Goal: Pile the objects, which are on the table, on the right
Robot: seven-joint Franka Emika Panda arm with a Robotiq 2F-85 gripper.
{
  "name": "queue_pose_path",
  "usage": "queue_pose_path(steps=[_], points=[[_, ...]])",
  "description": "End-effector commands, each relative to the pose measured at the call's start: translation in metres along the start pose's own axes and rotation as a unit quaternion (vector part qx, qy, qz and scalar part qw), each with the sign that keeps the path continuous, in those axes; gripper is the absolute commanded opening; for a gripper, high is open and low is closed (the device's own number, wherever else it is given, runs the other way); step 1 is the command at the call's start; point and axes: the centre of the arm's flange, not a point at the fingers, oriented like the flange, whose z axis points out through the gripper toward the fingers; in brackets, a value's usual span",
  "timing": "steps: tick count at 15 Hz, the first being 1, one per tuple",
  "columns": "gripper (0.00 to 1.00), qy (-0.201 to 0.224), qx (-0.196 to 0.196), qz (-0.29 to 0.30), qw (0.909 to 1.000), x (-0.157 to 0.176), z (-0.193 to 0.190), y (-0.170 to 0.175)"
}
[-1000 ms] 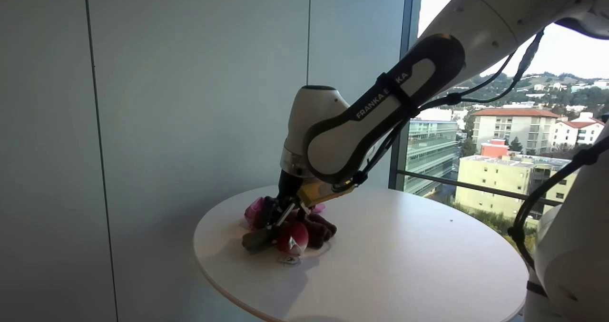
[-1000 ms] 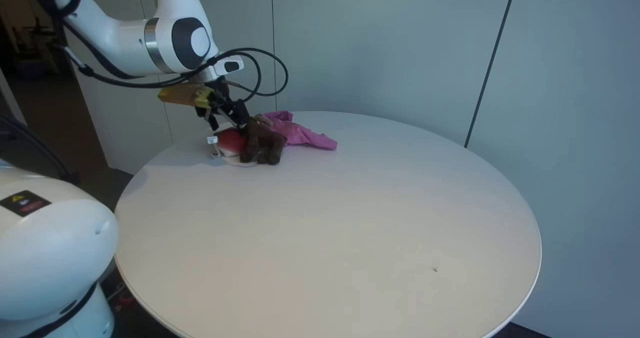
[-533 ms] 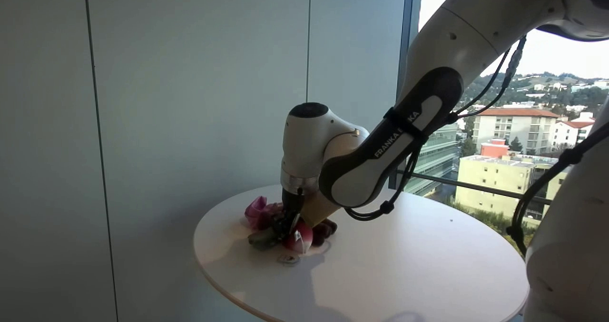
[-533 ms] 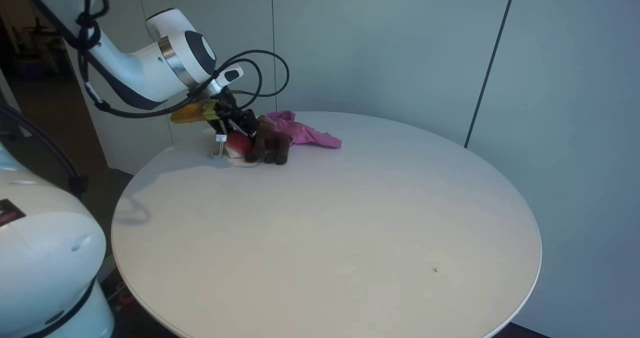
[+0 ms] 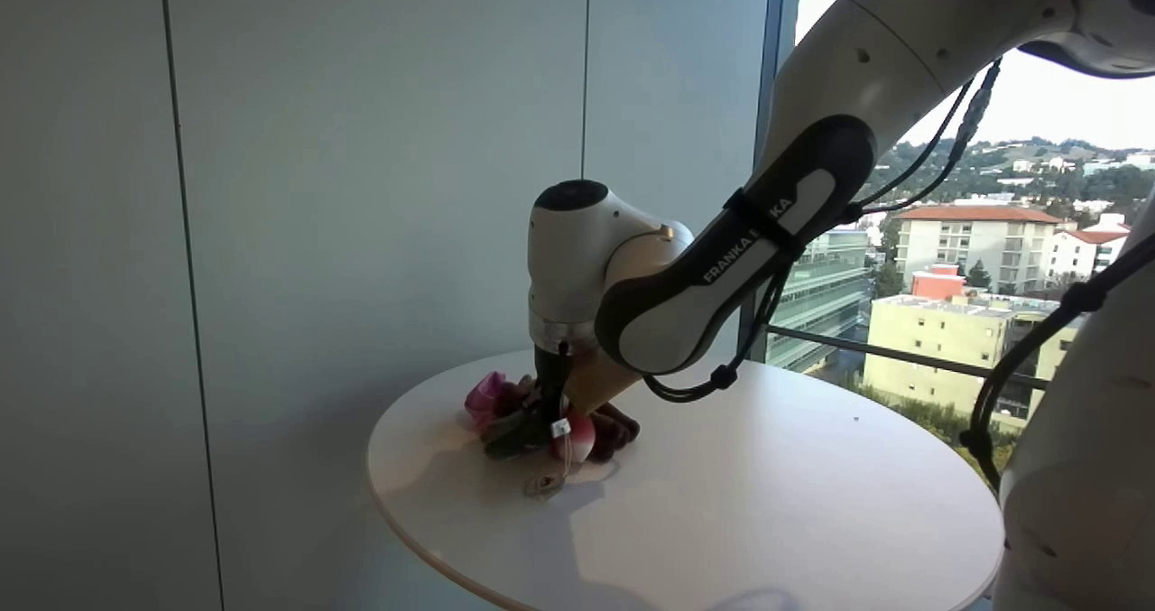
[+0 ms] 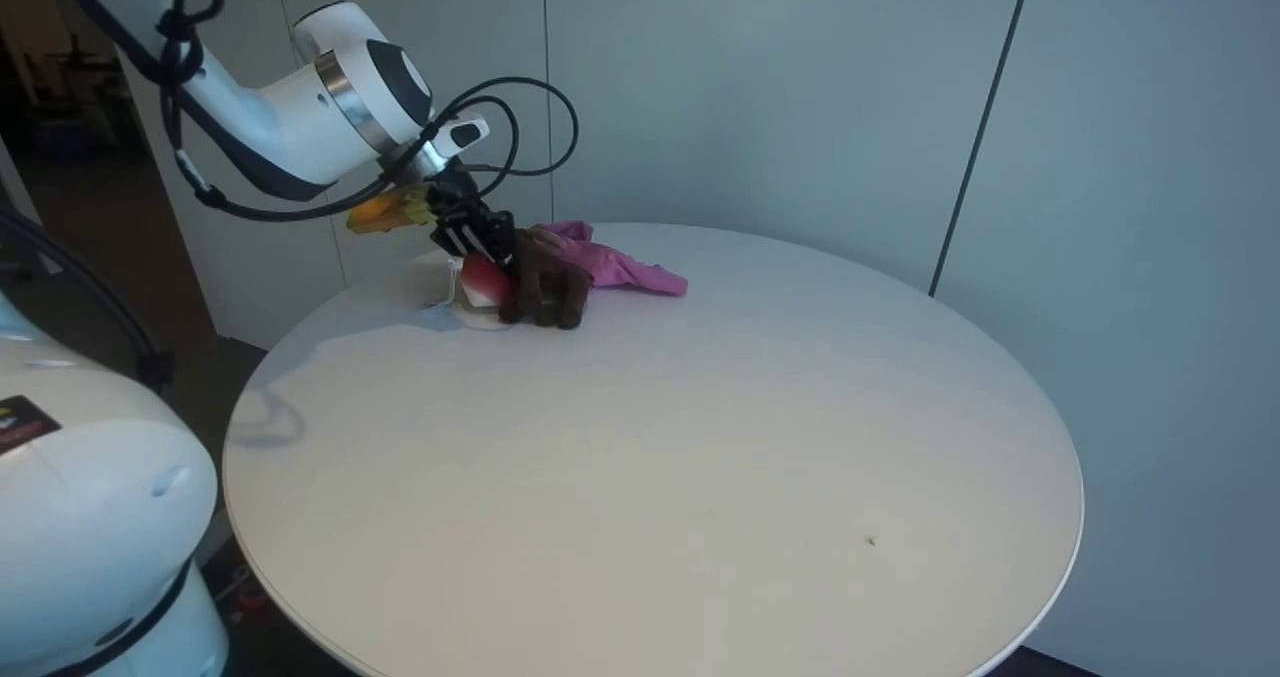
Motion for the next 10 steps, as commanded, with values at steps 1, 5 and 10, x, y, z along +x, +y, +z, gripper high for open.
queue_pose_path(steps=[1,5,10], points=[[0.1,0.041,-0.013,0.057,0.9975,0.046,-0.042,0.046],[0.1,0.121,-0.062,0.114,0.9841,0.088,-0.077,0.116],[0.1,0.164,-0.196,0.119,0.9596,0.082,-0.051,0.166]])
